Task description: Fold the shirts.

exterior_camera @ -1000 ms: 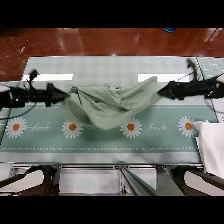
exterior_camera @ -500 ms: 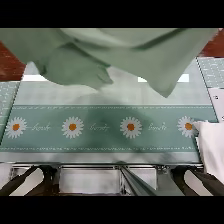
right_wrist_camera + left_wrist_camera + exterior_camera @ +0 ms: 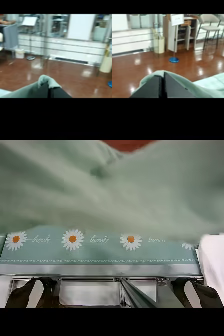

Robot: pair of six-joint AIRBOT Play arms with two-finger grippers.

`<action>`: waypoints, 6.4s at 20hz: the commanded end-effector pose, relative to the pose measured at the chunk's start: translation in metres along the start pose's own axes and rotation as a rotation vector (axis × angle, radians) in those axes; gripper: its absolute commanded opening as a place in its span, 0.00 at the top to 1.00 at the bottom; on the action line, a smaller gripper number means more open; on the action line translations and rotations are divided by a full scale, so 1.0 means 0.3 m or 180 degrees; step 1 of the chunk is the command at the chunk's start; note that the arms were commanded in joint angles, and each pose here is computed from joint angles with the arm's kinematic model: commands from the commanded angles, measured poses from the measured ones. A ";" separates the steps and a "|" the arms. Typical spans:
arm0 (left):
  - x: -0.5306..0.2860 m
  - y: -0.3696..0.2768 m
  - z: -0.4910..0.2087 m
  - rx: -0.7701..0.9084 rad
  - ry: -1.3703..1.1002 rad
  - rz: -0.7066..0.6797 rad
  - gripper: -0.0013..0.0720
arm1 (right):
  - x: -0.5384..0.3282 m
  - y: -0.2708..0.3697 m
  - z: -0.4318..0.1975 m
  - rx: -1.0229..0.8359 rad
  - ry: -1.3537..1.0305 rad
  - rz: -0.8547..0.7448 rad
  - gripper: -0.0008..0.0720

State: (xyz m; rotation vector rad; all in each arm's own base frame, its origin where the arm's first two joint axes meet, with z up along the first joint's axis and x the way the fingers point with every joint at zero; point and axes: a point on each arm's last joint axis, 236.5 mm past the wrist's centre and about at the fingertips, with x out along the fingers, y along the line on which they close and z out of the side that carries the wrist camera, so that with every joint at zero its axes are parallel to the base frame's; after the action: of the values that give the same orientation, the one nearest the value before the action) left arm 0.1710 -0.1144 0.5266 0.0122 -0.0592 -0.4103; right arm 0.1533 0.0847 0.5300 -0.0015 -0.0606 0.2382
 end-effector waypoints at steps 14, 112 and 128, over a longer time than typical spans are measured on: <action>0.414 0.320 -1.019 -0.0673 0.2008 0.0387 0.96 | 0.293 -0.239 -0.831 0.1146 0.1750 -0.0091 0.96; 0.546 0.457 -0.544 -0.2273 0.0442 -0.0611 0.96 | 0.694 -0.257 -0.549 0.1188 0.1275 0.0631 0.96; -0.183 0.310 -0.207 0.0092 0.0109 0.1443 0.96 | -0.070 -0.210 -0.271 0.0216 0.0874 -0.0889 0.96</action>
State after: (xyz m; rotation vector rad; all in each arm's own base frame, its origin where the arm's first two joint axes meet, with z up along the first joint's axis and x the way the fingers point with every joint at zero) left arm 0.1808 -0.0393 0.4782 -0.0172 -0.0820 -0.0832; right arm 0.1720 0.0269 0.4611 0.0201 0.1755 0.0219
